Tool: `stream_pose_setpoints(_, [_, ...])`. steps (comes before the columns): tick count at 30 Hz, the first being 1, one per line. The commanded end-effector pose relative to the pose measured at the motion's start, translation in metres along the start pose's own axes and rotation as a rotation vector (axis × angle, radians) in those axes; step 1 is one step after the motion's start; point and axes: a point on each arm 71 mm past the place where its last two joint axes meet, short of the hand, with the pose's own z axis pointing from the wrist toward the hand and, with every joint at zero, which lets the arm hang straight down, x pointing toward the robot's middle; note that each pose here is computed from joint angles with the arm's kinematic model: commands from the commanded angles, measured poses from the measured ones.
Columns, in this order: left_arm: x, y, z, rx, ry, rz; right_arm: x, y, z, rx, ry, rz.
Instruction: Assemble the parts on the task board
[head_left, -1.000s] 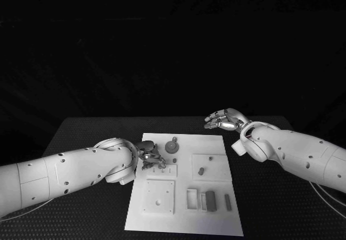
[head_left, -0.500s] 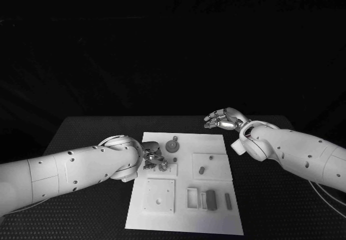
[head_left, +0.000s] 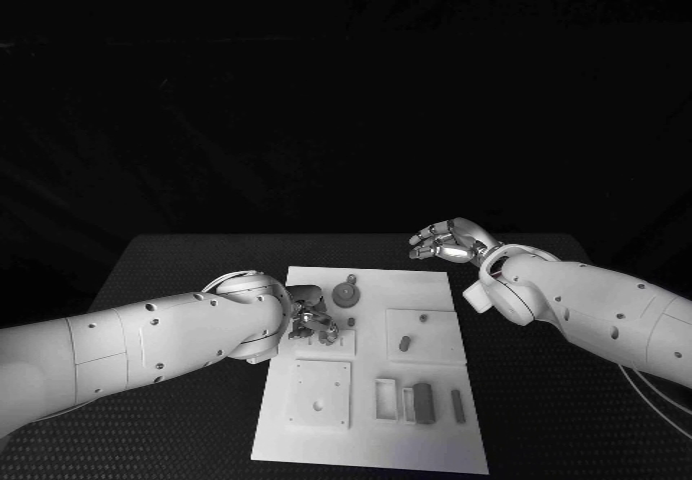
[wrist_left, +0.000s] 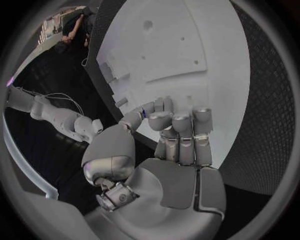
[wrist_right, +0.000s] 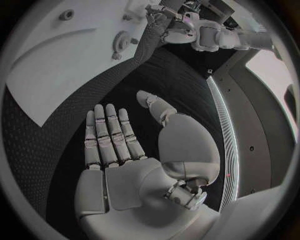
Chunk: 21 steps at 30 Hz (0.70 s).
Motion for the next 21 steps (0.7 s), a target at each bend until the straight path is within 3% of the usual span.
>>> stream_pose_setpoints(1, [0.0012,-0.0015,0.0008,-0.002,0.023,0.026,0.0009,0.0009,0.0004,-0.005,0.005,-0.008])
stream_pose_setpoints(9, [0.0012,0.0038,0.0015,-0.023,0.051,0.032,0.0020,0.0015,0.0008,-0.005,0.007,-0.010])
stream_pose_setpoints(21, [0.0010,0.0020,0.0054,-0.020,0.036,0.027,0.0031,0.0025,0.0008,-0.008,0.011,-0.015])
